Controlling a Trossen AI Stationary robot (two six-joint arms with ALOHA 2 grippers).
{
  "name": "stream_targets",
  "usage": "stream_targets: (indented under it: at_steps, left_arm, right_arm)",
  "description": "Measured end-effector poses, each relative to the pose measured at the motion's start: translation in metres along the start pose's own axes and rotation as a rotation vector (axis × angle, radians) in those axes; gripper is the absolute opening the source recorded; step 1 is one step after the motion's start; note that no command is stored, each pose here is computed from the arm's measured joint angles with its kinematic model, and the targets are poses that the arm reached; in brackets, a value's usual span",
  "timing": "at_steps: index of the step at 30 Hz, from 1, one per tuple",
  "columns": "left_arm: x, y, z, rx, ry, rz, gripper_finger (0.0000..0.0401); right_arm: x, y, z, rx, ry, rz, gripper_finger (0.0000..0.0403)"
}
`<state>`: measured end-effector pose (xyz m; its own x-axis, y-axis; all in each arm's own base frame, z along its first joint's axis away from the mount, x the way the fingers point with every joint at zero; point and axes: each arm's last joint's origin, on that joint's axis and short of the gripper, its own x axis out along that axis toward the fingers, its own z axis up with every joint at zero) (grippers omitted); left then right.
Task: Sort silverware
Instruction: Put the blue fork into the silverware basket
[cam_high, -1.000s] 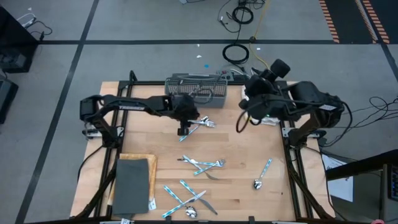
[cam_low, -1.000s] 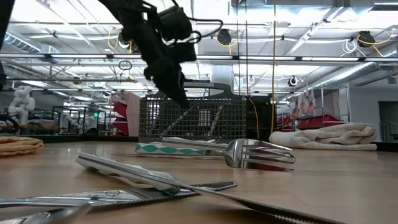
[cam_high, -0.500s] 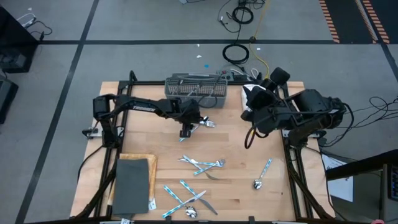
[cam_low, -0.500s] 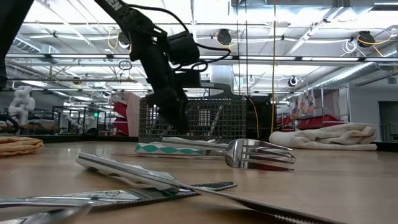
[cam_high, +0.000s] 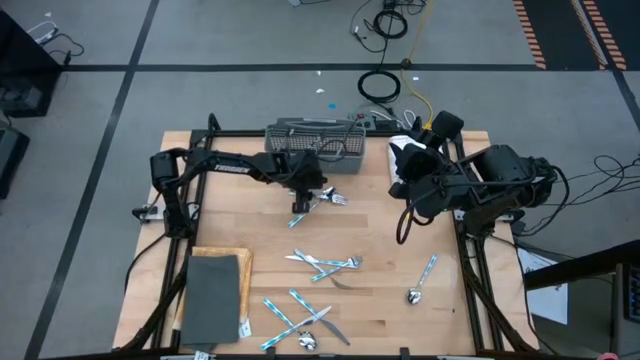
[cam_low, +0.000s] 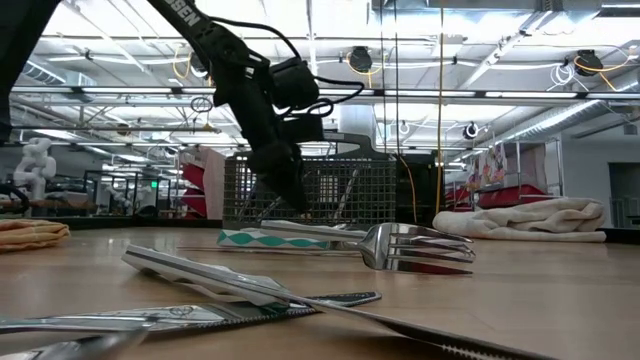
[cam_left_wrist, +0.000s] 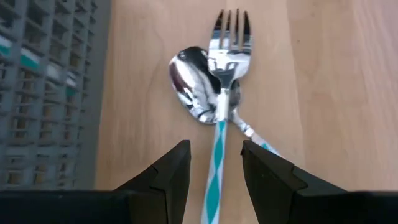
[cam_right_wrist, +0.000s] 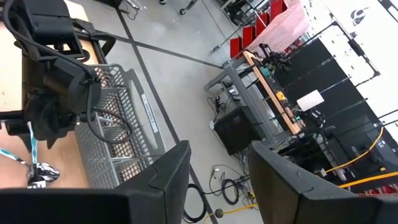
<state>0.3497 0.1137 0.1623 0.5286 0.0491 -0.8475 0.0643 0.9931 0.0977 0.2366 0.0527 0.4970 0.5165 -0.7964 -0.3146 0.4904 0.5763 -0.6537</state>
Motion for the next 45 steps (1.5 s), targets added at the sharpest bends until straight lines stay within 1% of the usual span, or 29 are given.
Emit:
stream_targets:
  at_steps: [4, 7, 9, 13, 15, 17, 18, 21, 22, 24, 28, 31, 34, 38, 40, 43, 45]
  left_arm:
    - [0.006, 0.0, -0.001, 0.022, 0.011, -0.011, 0.0151]
    - [0.018, -0.001, -0.004, 0.017, 0.073, -0.037, 0.0151]
    - [0.026, 0.001, 0.0, 0.017, 0.072, -0.031, 0.0151]
    - [0.036, 0.004, 0.001, 0.001, 0.125, -0.025, 0.0151]
    - [0.04, 0.004, 0.001, 0.006, 0.149, -0.056, 0.0145]
    - [0.044, 0.003, -0.001, 0.001, 0.169, -0.075, 0.0125]
    - [0.046, 0.003, -0.003, -0.004, 0.181, -0.082, 0.0109]
    - [0.05, 0.0, -0.005, -0.005, 0.205, -0.086, 0.0043]
    - [0.05, -0.001, -0.005, -0.017, 0.207, -0.085, 0.0028]
    - [0.049, -0.001, -0.005, -0.05, 0.203, -0.081, 0.0026]
    - [0.039, -0.001, 0.001, -0.092, 0.172, -0.065, 0.0026]
    - [0.029, -0.003, 0.003, -0.141, 0.163, -0.08, 0.0026]
    - [0.016, -0.004, 0.011, -0.198, 0.11, -0.109, 0.0026]
    - [-0.003, -0.008, 0.021, -0.251, 0.049, -0.1, 0.0026]
    - [-0.015, -0.01, 0.03, -0.262, -0.009, -0.092, 0.0026]
    - [-0.042, -0.009, 0.043, -0.299, -0.129, -0.064, 0.0026]
    - [-0.062, -0.006, 0.051, -0.325, -0.225, -0.001, 0.0026]
  right_arm:
    - [0.0, 0.0, 0.0, -0.01, 0.0, 0.0, 0.0151]
    - [0.0, 0.0, 0.0, -0.014, 0.0, 0.001, 0.0151]
    - [0.0, 0.0, 0.0, -0.015, 0.0, 0.001, 0.0151]
    - [0.0, 0.001, 0.0, -0.014, 0.003, 0.024, 0.0151]
    - [0.0, 0.001, 0.0, -0.014, 0.003, 0.025, 0.0151]
    - [0.0, 0.001, 0.0, -0.015, 0.003, 0.025, 0.0151]
    - [0.0, 0.001, 0.0, -0.015, 0.003, 0.024, 0.0151]
    - [0.0, 0.001, 0.0, -0.014, 0.003, 0.024, 0.0151]
    - [0.0, 0.001, 0.0, -0.014, 0.003, 0.024, 0.0151]
    - [0.0, 0.001, 0.0, -0.014, 0.003, 0.024, 0.0151]
    - [0.0, 0.001, 0.0, -0.014, 0.003, 0.024, 0.0151]
    - [0.0, 0.001, 0.0, -0.005, 0.003, 0.024, 0.0151]
    - [0.0, 0.001, 0.0, 0.004, 0.003, 0.024, 0.0151]
    - [0.0, 0.001, 0.0, 0.004, 0.003, 0.024, 0.0151]
    - [0.0, 0.001, 0.0, 0.004, 0.003, 0.024, 0.0151]
    - [0.0, 0.001, 0.0, 0.006, 0.003, 0.023, 0.0151]
    - [0.0, 0.001, 0.0, 0.007, 0.003, 0.023, 0.0151]
